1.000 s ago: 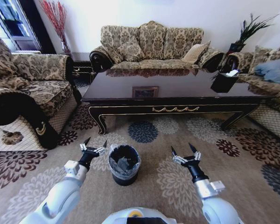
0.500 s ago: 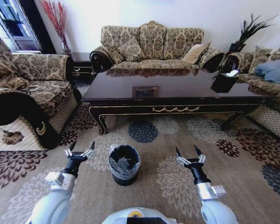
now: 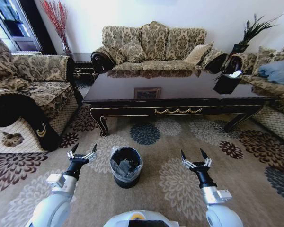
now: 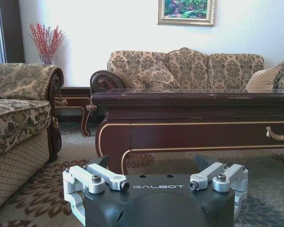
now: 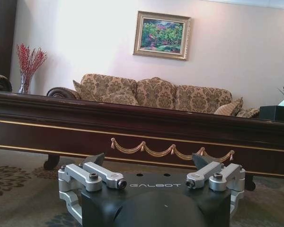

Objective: Move to the front of the table and pick up the trash from the floor, then place it into the trash bin.

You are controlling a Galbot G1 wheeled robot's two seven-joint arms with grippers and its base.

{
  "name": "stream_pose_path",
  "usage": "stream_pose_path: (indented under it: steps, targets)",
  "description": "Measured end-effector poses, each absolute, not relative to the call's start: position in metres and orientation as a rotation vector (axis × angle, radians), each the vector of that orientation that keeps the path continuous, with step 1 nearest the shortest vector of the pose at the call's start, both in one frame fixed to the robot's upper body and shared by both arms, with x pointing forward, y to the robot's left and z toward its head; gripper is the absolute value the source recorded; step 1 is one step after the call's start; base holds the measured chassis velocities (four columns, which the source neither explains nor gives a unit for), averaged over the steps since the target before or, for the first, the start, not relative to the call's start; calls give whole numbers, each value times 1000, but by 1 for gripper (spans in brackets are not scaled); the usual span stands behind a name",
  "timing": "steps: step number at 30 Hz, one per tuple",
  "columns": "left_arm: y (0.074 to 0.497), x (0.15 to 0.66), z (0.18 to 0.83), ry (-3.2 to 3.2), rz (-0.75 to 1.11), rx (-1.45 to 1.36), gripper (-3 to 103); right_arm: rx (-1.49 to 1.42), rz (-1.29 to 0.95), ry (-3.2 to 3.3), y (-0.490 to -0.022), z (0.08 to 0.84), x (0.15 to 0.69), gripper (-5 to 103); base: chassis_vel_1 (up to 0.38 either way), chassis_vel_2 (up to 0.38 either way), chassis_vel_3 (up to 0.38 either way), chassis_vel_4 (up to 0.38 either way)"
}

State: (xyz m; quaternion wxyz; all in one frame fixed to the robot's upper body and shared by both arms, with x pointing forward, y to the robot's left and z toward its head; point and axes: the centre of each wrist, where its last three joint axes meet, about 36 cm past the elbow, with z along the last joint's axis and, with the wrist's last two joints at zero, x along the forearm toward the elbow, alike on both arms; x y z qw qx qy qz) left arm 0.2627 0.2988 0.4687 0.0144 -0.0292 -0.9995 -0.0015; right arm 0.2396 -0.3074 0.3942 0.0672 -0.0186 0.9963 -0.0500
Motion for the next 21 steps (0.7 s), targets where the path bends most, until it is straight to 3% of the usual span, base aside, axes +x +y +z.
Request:
stream_pose_path:
  steps: [12, 21]
  targets:
    - [299, 263, 469, -3110, -4, -92, 100, -58, -149, 3004, -307, 394, 240, 100, 11, -9, -12, 10]
    - [298, 263, 469, -3109, -4, -92, 100, -59, -148, 3004, -307, 395, 240, 100, 139, -160, -154, 153]
